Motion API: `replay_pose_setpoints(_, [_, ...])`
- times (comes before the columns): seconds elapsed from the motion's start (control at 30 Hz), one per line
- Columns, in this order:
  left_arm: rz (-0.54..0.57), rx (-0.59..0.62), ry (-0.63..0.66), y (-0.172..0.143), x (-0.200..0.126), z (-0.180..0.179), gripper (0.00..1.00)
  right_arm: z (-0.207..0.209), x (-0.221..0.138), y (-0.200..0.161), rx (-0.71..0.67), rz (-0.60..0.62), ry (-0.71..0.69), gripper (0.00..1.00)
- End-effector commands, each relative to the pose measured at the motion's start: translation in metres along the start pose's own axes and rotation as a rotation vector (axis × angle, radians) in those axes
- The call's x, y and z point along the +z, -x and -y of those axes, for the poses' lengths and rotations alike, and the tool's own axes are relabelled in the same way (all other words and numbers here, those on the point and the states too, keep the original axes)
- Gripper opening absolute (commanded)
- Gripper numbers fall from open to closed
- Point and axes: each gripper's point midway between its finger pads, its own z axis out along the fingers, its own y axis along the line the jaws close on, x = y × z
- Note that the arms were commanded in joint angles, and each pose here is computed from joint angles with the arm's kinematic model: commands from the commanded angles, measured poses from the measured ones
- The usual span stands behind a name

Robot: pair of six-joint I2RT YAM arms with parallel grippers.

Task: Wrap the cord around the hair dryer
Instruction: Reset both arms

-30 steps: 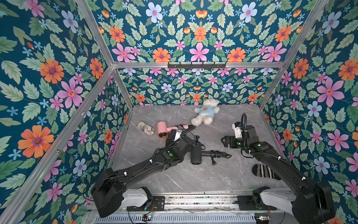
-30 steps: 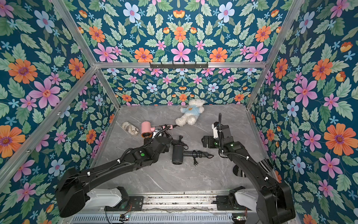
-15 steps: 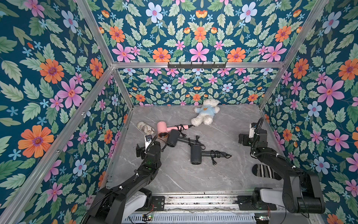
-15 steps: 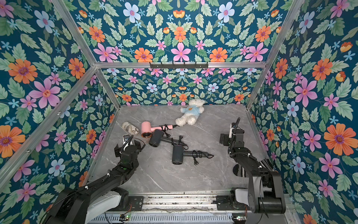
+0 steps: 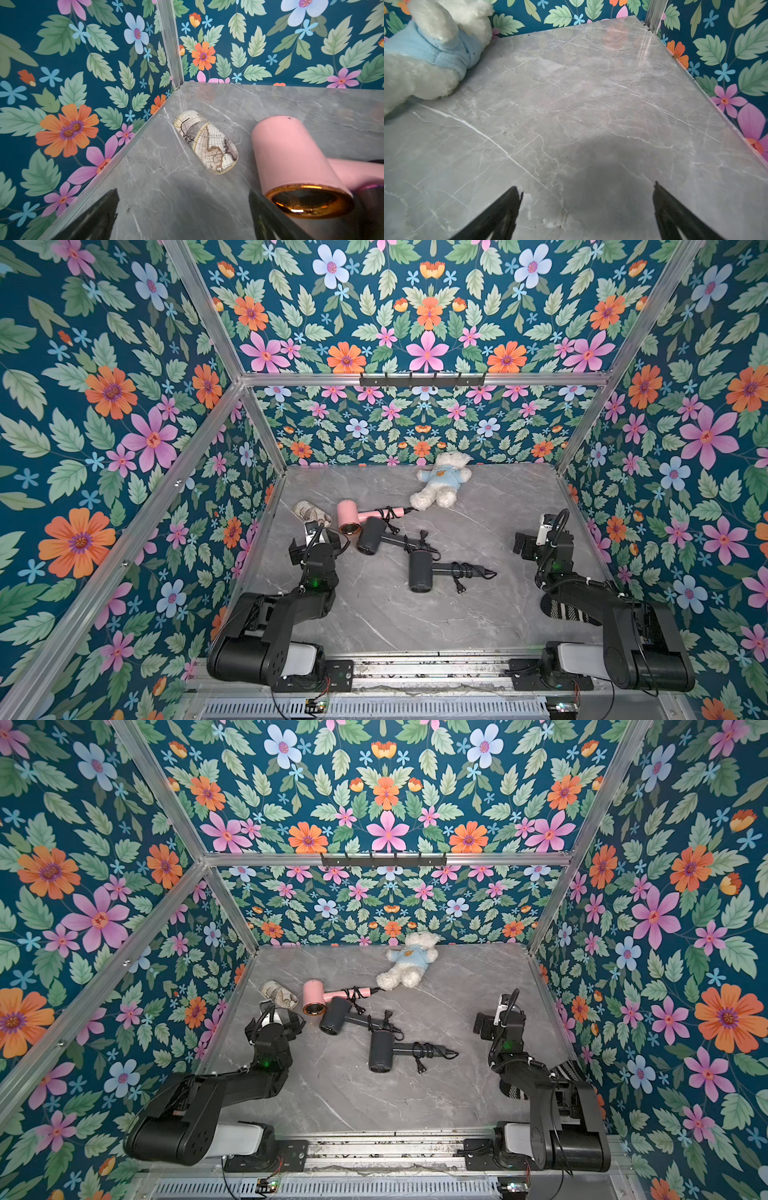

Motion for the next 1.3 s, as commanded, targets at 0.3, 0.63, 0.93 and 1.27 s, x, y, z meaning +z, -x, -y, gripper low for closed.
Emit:
replay_pose_setpoints(0.3, [0.037,-0.111,-0.002,0.002,0.024,-0.012,0.99,-0.008,0.004,0.014,0.017,0.140,0.057,0.99])
replay_pose_setpoints(0.63, [-0.012,-0.060,-0.082,-0.003,0.036,0.007,0.99,-0.008,0.002,0.013,0.018,0.159,0.055,0.99])
replay_pose_setpoints(0.93, [-0.017,-0.061,-0.117,-0.006,0.035,0.009,0.99,-0.005,0.003,0.014,0.020,0.159,0.040,0.99])
replay_pose_setpoints(1.27, [0.026,-0.090,-0.123,-0.010,0.028,0.003,0.99,-0.005,0.003,0.013,0.022,0.158,0.038,0.99])
